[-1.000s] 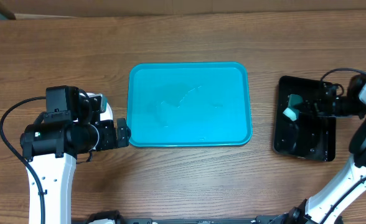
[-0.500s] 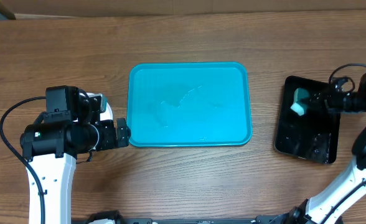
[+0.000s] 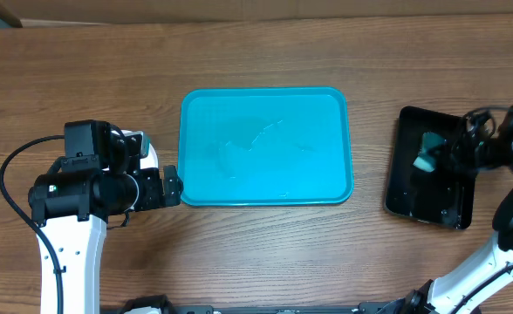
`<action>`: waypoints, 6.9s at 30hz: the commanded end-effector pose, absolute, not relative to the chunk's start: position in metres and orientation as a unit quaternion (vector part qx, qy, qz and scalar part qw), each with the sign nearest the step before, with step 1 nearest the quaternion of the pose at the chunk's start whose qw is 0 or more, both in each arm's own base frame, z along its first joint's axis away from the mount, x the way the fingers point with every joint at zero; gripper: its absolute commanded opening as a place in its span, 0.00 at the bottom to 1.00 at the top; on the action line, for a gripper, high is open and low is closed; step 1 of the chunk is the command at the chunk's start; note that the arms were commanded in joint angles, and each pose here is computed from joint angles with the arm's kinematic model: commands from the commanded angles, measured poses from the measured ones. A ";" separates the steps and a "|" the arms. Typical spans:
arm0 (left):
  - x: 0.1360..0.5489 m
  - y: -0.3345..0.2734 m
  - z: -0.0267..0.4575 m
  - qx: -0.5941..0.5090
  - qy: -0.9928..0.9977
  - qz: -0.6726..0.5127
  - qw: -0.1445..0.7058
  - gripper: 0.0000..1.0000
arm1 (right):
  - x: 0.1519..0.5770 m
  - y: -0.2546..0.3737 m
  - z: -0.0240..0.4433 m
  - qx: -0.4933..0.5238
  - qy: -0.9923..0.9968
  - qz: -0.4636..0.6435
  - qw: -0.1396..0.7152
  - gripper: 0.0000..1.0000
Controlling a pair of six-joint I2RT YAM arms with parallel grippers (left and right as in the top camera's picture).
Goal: Clean dirty plates on tray and stack at the side
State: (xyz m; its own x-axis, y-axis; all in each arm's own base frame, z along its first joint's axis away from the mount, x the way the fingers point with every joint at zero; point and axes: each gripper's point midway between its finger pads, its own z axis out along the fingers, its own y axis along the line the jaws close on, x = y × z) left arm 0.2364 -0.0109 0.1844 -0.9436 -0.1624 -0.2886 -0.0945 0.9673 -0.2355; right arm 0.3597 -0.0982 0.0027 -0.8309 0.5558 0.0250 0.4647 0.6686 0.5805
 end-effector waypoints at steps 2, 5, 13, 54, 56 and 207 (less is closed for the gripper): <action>0.236 -0.011 0.191 -0.065 0.978 -0.107 0.168 1.00 | 0.334 -0.090 -0.023 0.334 0.894 0.295 0.048 0.04; 0.236 -0.011 0.191 -0.064 0.978 -0.107 0.169 1.00 | 0.348 -0.069 -0.003 0.297 0.870 0.385 0.084 0.04; 0.236 -0.011 0.191 -0.064 0.978 -0.107 0.168 1.00 | 0.383 -0.058 0.082 0.237 0.827 0.489 0.145 0.04; 0.238 -0.011 0.191 -0.064 0.977 -0.106 0.172 1.00 | 0.345 -0.095 0.082 0.297 0.922 0.235 0.087 0.04; 0.239 -0.010 0.192 -0.064 0.977 -0.105 0.173 1.00 | 0.337 -0.096 0.078 0.292 0.933 0.197 0.069 0.04; 0.194 0.002 0.246 -0.067 0.911 -0.014 0.407 1.00 | 0.217 0.028 0.290 -0.012 0.613 0.107 0.783 1.00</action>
